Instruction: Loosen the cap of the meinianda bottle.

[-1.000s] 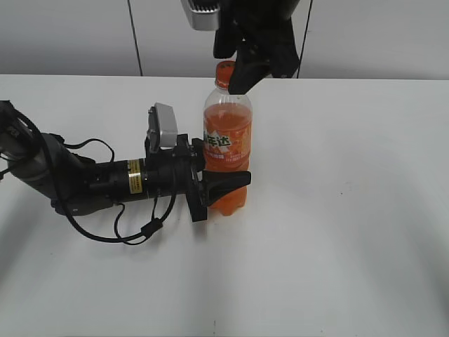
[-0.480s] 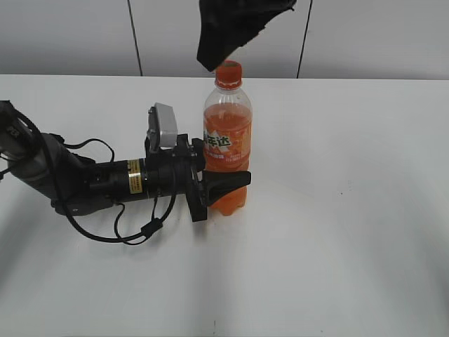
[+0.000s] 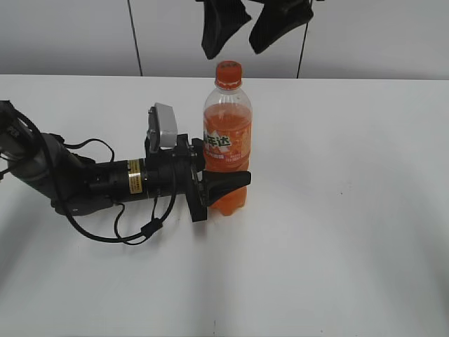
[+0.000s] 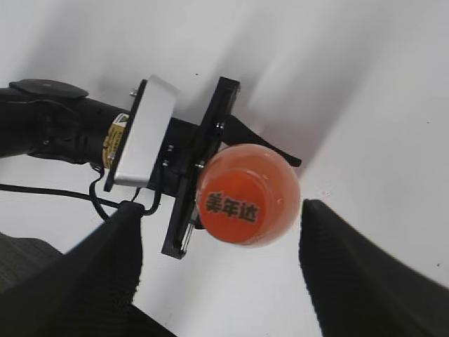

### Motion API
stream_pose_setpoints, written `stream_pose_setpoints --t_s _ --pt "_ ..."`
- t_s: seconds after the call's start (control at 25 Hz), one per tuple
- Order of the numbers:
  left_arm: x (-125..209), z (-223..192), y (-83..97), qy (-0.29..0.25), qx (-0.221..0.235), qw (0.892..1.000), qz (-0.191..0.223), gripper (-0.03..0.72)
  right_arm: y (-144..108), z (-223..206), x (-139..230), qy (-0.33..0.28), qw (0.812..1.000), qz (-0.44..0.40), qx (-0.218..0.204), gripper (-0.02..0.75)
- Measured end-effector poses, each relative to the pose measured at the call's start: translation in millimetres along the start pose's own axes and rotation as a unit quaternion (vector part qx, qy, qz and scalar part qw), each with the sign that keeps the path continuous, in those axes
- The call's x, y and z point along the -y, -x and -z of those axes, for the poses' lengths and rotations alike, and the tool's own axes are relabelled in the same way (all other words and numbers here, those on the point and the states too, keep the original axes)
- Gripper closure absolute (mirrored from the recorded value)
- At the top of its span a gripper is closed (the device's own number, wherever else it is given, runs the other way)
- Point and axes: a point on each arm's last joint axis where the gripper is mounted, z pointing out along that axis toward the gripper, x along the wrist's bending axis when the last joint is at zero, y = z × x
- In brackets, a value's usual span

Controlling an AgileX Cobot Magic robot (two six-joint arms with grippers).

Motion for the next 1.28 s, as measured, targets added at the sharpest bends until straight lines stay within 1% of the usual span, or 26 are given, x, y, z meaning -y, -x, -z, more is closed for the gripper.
stream_pose_setpoints --t_s 0.24,0.6,0.76,0.84,0.88,0.96,1.0,1.12,1.28 --pt "0 0 0.0 0.0 0.0 1.0 0.0 0.3 2 -2 0 -0.002 1.0 -0.009 0.007 0.212" --pt "0 0 0.0 0.0 0.0 1.0 0.0 0.3 7 -32 -1 -0.033 0.999 -0.008 0.009 0.213" --pt "0 0 0.0 0.0 0.0 1.0 0.0 0.3 8 -36 -1 -0.038 0.999 -0.005 0.01 0.22" --pt "0 0 0.0 0.0 0.0 1.0 0.0 0.3 8 -36 -1 -0.038 0.999 -0.002 0.01 0.265" --pt "0 0 0.0 0.0 0.0 1.0 0.0 0.3 8 -36 -1 -0.038 0.999 -0.002 0.01 0.309" --pt "0 0 0.0 0.0 0.0 1.0 0.0 0.3 7 -36 -1 -0.038 0.999 0.002 0.008 0.429" --pt "0 0 -0.3 0.0 0.0 1.0 0.0 0.3 8 -36 -1 -0.038 0.999 0.009 0.009 0.448" --pt "0 0 -0.3 0.0 0.0 1.0 0.0 0.3 8 -36 -1 -0.038 0.999 0.028 0.008 0.448" --pt "0 0 -0.3 0.0 0.0 1.0 0.0 0.3 7 -36 -1 -0.039 0.996 0.084 0.004 0.453"
